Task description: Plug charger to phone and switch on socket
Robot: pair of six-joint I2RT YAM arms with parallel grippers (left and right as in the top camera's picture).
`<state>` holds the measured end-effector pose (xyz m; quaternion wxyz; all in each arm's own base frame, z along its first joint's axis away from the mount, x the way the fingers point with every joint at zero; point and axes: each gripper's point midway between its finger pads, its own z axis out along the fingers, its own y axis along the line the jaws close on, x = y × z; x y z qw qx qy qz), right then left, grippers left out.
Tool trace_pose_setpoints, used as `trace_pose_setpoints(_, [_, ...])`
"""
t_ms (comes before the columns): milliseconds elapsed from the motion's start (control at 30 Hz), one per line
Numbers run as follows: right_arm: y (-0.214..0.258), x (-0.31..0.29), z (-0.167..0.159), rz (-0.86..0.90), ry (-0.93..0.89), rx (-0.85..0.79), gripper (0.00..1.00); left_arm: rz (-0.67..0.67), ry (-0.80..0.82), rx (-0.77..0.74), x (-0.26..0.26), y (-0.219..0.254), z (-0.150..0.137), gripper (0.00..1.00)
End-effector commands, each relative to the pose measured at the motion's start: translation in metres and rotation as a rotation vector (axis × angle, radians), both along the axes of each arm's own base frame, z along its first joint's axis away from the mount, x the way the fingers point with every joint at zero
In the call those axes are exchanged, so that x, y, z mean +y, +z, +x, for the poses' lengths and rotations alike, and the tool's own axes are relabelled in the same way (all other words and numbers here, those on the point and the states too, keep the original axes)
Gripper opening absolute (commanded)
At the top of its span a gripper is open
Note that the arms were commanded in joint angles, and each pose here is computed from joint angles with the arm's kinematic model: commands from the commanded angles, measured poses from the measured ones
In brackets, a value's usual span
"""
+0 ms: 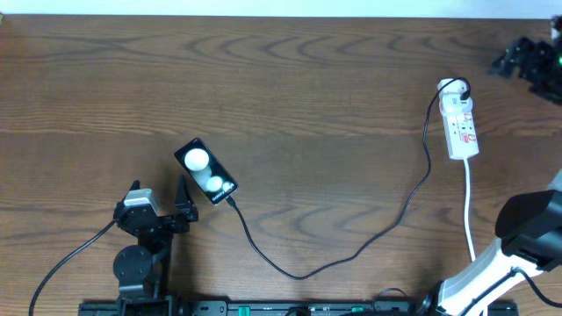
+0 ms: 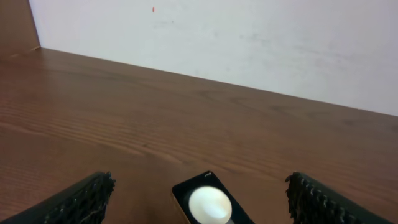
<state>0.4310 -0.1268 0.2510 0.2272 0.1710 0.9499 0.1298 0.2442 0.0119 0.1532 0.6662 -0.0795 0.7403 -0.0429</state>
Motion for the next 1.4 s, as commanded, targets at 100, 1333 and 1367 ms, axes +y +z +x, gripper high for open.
trace_pose_setpoints(100, [-0.014, 0.097, 0.036, -0.083, 0.234, -0.216, 0.99, -0.006, 0.01, 0.042, 0.002, -0.016, -0.001, 0.91])
trace_pose_setpoints(1333, [-0.059, 0.162, -0.169, -0.502, 0.192, -1.169, 0.99, -0.006, 0.01, 0.043, 0.002, -0.016, -0.001, 0.91])
trace_pose_setpoints(1367, [-0.063, 0.161, -0.171, -0.504, 0.198, -1.151, 0.99, -0.006, 0.01, 0.043, 0.002, -0.016, -0.001, 0.91])
